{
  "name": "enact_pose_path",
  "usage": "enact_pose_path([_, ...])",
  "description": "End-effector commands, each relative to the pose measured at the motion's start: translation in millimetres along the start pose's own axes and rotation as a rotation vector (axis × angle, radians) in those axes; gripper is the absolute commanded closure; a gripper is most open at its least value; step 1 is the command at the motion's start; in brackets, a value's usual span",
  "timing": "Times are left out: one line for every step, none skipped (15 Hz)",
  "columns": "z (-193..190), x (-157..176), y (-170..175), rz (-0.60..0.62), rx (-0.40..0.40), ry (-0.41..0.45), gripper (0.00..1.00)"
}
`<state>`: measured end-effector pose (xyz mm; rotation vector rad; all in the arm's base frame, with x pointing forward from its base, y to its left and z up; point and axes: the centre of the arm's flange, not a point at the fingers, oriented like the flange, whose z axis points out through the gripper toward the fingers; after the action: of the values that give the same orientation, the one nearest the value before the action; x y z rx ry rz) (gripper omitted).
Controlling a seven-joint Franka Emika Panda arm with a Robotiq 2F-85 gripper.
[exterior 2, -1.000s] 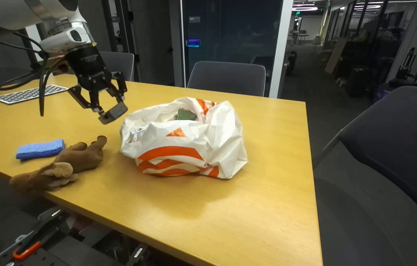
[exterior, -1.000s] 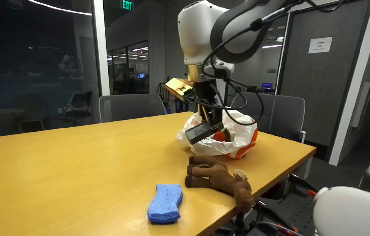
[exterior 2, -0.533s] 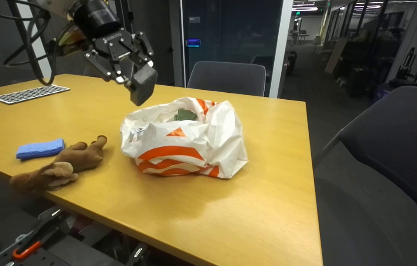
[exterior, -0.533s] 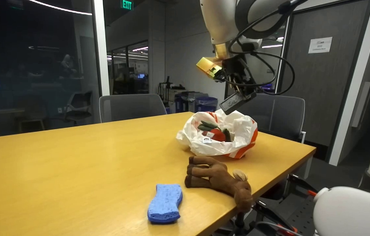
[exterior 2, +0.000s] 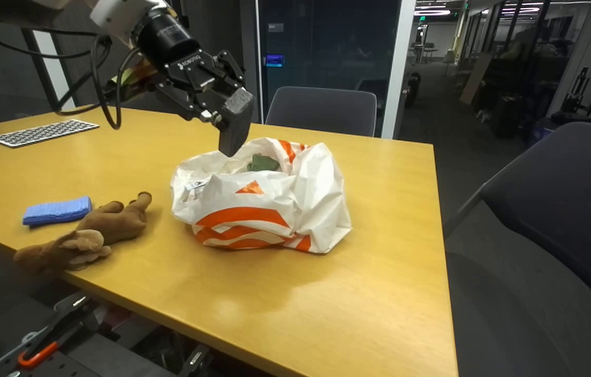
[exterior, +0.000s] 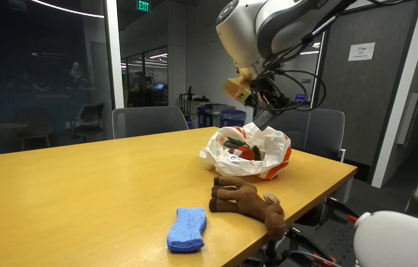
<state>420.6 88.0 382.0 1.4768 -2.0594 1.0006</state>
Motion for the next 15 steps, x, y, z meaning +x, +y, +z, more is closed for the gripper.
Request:
enact_pose_path([10.6,-47.1,-52.1,-0.081,0.029,0.027,0.68])
enact_pose_path([15.6,-54.5,-63.9,-0.096,0.028,0.024,0.68])
enact_pose_path([24.5,-61.3,-77.8,-0.115,0.029,0.007,0.68])
enact_pose_path([33.0,-66.8,-90.0,-0.122,0.041,-0.036,0.68])
enact_pose_path([41.4,-72.4,-100.7,-0.135,0.054,-0.09,0.68])
enact_pose_path([49.6,-79.9,-110.4,-0.145,0.071,-0.174,0.68])
enact_pose_path([58.2,-87.9,-118.9,-0.149,0.091,-0.234,0.68])
enact_pose_path([66.7,-95.5,-125.6,-0.146,0.105,-0.299,0.68])
enact_pose_path([71.6,-98.6,-128.3,-0.158,0.123,-0.356,0.18])
enact_pose_path([75.6,-100.1,-130.8,-0.158,0.132,-0.396,0.16])
enact_pose_path([74.8,-99.4,-128.2,-0.161,0.14,-0.434,0.1])
enact_pose_path([67.4,-98.4,-120.3,-0.169,0.143,-0.458,0.04])
enact_pose_path([58.2,-99.6,-111.5,-0.175,0.151,-0.478,0.0])
enact_pose_path([42.6,-100.3,-97.5,-0.179,0.143,-0.496,0.0])
enact_pose_path([25.8,-100.1,-83.2,-0.176,0.139,-0.493,0.0])
